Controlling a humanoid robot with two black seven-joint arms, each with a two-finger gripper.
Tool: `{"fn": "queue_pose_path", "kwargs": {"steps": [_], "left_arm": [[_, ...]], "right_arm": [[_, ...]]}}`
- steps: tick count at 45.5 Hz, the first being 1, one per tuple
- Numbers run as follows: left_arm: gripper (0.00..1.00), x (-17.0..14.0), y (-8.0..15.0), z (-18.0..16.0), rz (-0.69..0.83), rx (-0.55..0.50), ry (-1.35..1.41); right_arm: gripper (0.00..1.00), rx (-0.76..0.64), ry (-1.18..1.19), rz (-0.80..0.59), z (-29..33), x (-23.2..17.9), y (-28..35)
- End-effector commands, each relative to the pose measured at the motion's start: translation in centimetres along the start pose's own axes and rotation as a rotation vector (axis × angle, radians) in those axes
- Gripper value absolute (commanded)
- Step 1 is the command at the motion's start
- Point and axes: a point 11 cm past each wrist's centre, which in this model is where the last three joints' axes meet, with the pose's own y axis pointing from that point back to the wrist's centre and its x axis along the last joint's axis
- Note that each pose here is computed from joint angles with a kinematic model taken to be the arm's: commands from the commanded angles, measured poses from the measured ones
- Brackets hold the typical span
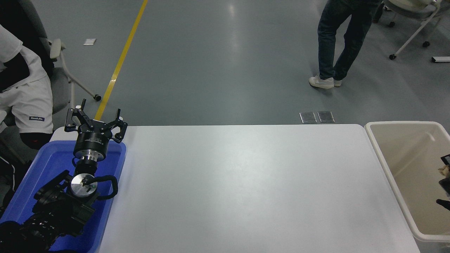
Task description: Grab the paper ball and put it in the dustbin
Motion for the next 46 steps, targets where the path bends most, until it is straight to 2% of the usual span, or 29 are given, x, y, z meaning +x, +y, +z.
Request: {"fn": "queue_pose_path", "kwargs": {"steps": [1, 31, 38, 46], "left_arm": [[0.99, 0.0, 0.0, 0.0, 0.0, 0.0, 0.0], [0.99, 0.0, 0.0, 0.0, 0.0, 0.0, 0.0], [0.99, 0.0, 0.0, 0.0, 0.0, 0.0, 0.0], [0.99, -0.1, -0.1, 0.0, -0.002, 0.0, 0.0]], "right_arm": [[1.0, 0.005, -0.004, 0.015, -0.3, 0.2, 0.0], [1.0, 0.037, -0.073, 0.009, -2.3, 2.4, 0.0], [1.0, 0.063, -0.322, -0.006, -3.9, 4.5, 0.2], [1.0, 0.118, -0.559, -0.106, -6.9, 3.4, 1.1]]}}
